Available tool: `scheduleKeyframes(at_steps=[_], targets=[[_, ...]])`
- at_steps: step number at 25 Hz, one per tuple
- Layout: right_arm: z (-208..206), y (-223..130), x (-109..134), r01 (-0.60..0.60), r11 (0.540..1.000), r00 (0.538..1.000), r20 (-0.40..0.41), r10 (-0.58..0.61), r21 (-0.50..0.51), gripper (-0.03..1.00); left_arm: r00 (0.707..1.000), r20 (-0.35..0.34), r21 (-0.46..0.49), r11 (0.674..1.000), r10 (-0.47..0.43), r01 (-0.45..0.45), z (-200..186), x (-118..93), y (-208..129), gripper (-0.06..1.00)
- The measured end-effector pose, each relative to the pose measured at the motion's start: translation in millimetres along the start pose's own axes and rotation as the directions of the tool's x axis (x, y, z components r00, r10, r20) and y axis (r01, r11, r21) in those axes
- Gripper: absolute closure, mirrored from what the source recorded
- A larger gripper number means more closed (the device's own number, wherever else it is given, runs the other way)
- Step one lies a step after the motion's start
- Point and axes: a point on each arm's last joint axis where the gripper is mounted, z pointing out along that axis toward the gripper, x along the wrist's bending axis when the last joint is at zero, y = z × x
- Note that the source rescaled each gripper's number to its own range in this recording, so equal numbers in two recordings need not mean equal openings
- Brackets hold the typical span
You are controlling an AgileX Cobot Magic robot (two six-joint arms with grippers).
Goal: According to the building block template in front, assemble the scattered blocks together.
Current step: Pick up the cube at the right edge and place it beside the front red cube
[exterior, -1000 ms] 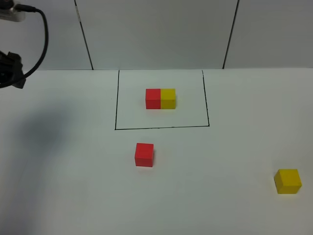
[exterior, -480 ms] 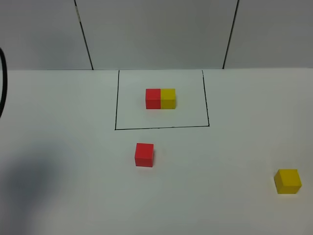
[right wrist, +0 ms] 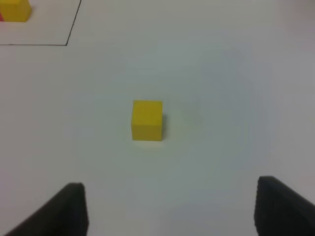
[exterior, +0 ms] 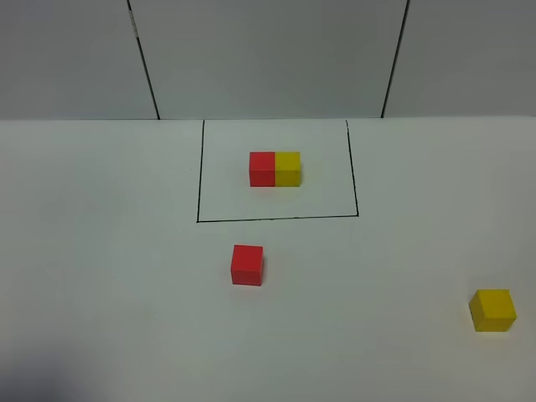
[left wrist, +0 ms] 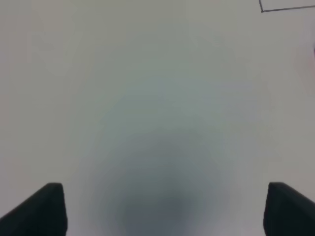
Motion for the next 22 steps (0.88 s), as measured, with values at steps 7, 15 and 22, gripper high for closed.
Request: scheduleKeyframes(at_steps=[7, 15, 22], targets=[[0, 0, 0, 0.0, 1.0, 1.0, 0.0, 0.0, 0.0, 0.37, 1.0, -0.003, -0.154, 0.988, 0.028, -0.028, -32, -8, -59, 0.12], [0, 0, 0, 0.0, 1.0, 1.0, 0.0, 0.0, 0.0, 0.37, 0.999, 0.041, -0.271, 0.962, 0.027, -0.015, -34, -17, -102, 0.12], [0, 0, 0, 0.0, 1.0, 1.0, 0.0, 0.0, 0.0, 0.37, 0.999, 0.041, -0.269, 0.963, 0.019, -0.008, -31, -17, -105, 0.18]])
